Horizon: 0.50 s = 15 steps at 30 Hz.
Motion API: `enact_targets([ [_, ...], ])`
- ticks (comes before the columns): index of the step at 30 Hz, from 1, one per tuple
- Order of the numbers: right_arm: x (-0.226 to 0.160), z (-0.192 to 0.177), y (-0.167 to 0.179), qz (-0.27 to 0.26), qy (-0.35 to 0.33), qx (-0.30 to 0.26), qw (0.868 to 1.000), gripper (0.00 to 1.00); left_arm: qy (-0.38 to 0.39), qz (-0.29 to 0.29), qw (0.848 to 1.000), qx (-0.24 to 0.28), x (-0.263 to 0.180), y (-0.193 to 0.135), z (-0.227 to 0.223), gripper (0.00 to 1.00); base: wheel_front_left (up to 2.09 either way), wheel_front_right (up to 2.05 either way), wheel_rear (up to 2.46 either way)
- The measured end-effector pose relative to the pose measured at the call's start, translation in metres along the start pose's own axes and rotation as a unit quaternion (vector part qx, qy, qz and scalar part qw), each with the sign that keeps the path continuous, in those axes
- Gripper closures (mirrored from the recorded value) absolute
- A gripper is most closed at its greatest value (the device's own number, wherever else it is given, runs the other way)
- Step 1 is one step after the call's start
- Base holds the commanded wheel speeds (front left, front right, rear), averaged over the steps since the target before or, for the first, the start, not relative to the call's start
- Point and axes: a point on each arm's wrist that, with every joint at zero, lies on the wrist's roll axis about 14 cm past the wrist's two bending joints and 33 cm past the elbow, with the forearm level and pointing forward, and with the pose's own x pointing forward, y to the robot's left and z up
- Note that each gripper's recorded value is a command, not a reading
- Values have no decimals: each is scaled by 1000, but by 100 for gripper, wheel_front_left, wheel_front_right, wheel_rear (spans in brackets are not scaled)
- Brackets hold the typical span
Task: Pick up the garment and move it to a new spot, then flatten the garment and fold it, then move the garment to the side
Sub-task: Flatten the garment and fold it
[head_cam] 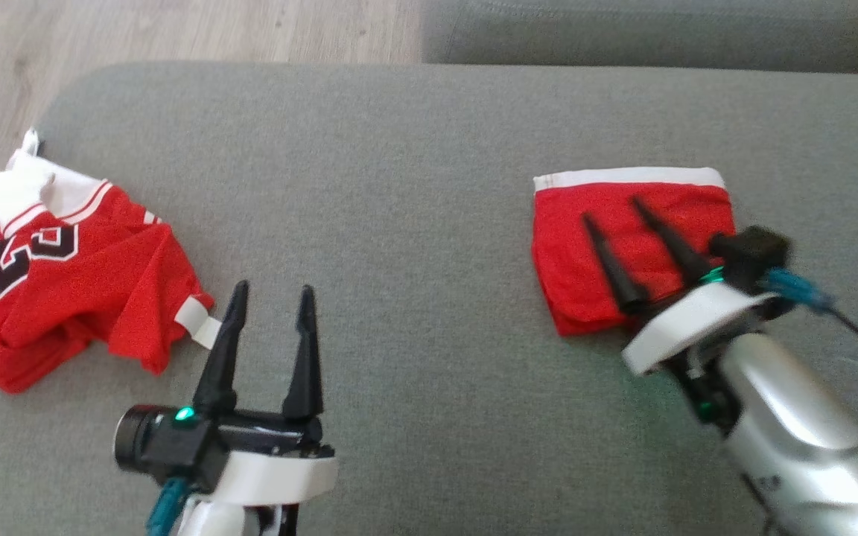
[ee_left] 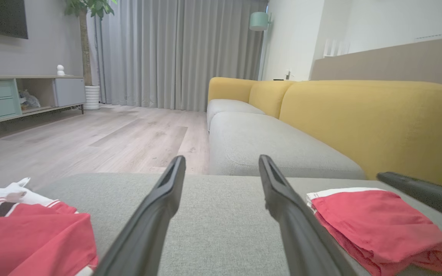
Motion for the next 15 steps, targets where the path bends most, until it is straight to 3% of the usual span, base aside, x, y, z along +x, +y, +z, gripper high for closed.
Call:
enact_targets([
  [3, -18, 36, -24, -34, -63, -48, 996, 0, -5, 21, 999, -25, -8, 7, 4, 0, 0, 0, 0],
  [8, -79, 62, -44, -117, -141, -40, 982, 0, 7, 53, 998, -42, -32, 17, -2, 0, 0, 0, 0],
  [15, -165, 1, -28, -193, -94, -33, 976, 0, 40, 78, 996, -22, -75, 24, -19, 0, 0, 0, 0],
])
